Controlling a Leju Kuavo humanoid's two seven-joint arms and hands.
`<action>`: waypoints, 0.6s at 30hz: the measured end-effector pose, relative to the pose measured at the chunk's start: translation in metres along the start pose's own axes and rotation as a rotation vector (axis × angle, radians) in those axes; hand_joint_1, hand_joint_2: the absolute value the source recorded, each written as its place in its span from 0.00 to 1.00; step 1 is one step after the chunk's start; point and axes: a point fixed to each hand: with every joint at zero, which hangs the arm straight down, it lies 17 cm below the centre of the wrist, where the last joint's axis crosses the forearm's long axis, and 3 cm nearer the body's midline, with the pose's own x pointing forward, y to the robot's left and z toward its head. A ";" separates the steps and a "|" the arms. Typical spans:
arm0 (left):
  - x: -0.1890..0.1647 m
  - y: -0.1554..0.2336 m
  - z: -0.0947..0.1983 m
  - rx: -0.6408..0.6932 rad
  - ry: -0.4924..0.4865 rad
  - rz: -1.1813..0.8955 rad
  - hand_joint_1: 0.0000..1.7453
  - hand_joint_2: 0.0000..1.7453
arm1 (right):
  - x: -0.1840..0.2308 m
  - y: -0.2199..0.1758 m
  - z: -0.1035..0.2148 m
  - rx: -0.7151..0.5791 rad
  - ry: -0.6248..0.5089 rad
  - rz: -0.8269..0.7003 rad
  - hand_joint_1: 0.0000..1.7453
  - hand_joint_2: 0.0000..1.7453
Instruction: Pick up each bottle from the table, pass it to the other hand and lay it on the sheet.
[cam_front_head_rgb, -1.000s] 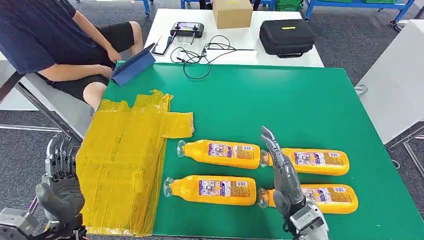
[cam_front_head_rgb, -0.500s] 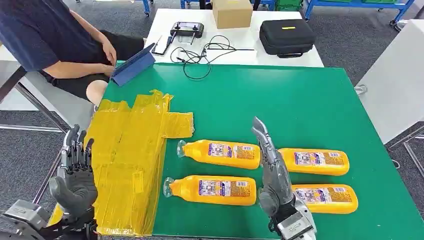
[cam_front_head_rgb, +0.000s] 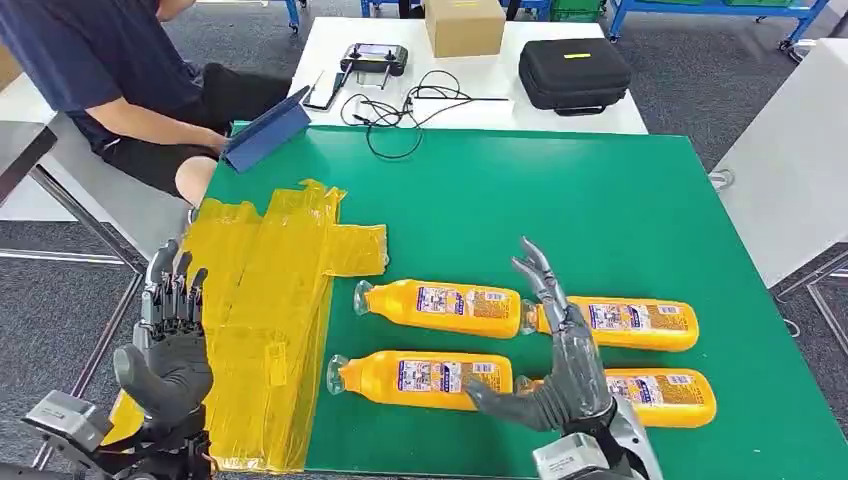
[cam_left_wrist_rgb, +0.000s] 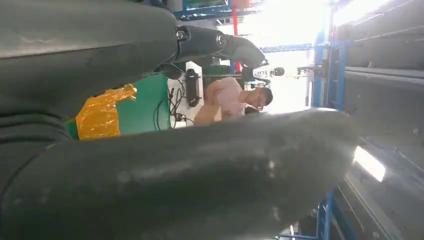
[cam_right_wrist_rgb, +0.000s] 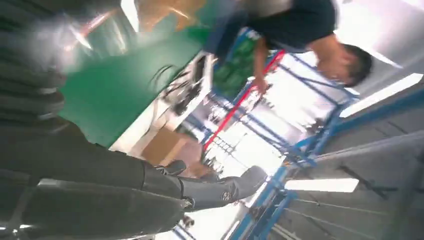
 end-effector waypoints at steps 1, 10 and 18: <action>0.000 0.000 0.000 0.000 0.000 -0.001 0.00 0.00 | -0.003 -0.001 0.002 0.013 0.014 0.034 0.00 1.00; 0.000 0.003 0.001 -0.001 0.000 0.017 0.00 0.00 | -0.060 -0.038 0.054 0.102 0.205 0.269 0.00 1.00; 0.000 0.009 0.004 0.012 -0.006 0.030 0.00 0.00 | -0.099 -0.052 0.087 0.170 0.330 0.363 0.00 1.00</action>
